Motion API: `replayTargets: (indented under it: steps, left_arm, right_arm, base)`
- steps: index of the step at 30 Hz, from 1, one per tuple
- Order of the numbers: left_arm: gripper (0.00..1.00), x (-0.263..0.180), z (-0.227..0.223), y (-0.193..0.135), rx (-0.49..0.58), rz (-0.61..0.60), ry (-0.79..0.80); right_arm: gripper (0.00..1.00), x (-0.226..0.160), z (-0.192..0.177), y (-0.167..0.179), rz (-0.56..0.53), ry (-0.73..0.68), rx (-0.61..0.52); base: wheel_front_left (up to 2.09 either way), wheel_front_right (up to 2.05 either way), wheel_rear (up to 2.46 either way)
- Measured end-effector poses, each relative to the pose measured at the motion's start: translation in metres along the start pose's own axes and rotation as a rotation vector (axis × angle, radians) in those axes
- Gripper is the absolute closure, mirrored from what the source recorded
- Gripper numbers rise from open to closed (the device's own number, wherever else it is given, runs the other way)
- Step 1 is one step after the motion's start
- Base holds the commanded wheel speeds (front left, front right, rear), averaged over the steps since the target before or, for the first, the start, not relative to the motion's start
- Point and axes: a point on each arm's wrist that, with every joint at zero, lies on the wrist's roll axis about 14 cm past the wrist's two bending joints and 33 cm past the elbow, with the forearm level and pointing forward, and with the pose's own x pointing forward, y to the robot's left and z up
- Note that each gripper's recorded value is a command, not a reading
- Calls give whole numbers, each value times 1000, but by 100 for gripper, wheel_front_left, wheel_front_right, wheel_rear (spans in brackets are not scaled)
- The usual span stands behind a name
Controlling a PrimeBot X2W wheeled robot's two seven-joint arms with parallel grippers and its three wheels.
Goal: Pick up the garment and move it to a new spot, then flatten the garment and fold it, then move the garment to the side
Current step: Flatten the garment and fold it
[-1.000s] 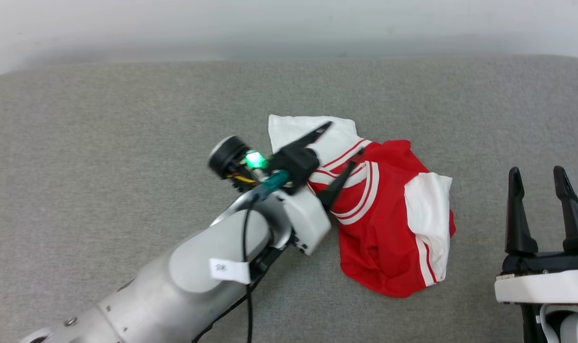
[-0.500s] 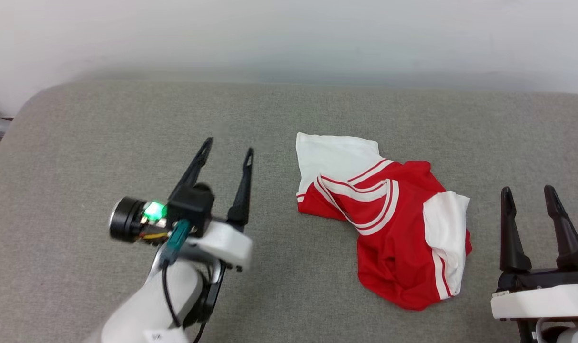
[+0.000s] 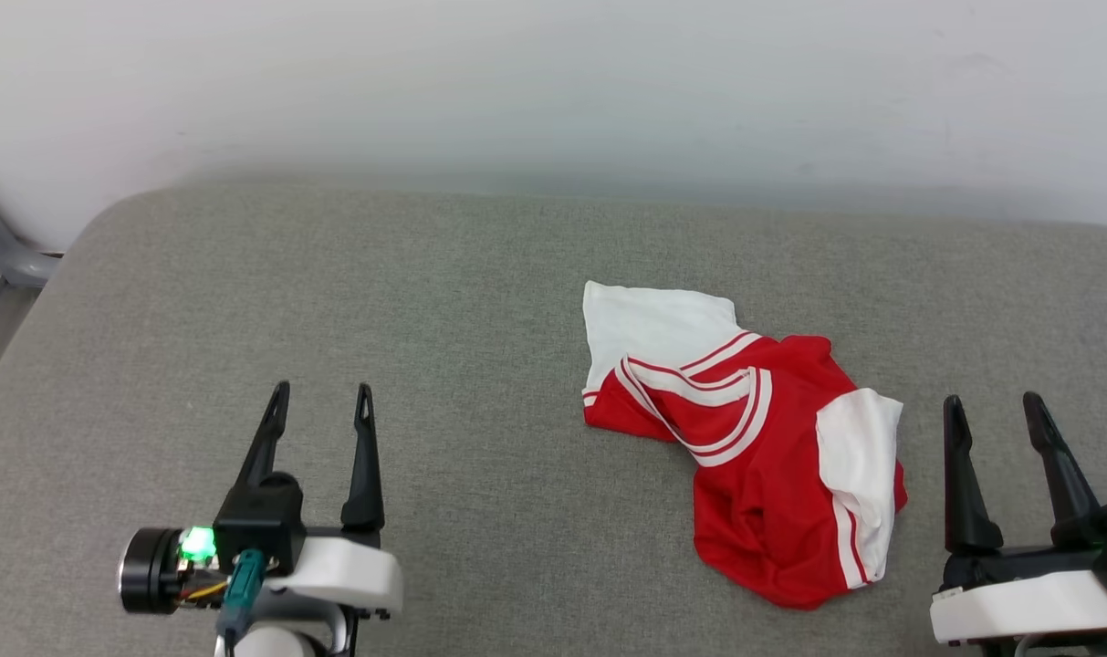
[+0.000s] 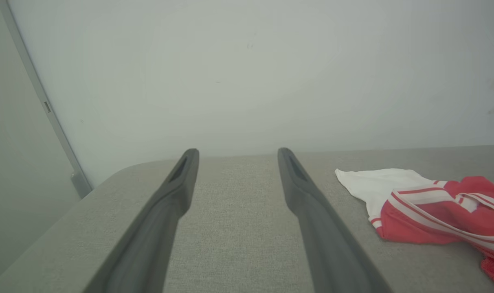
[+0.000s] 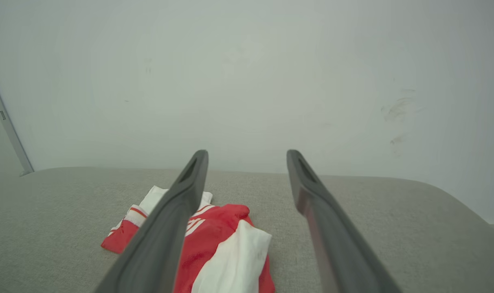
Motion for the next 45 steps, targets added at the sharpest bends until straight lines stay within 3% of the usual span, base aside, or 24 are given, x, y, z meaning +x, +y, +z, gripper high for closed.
replayTargets:
  steps: [14, 45]
  left_arm:
    - [0, -32, -20, 4, 11, 2, 57]
    - [0, -41, -31, 6, 10, 0, 87]
  right_arm:
    - [0, -16, -11, 3, 8, 47, -8]
    - [0, -23, -13, -1, -2, 60, -29]
  base:
    - [0, 0, 0]
    - [0, 0, 0]
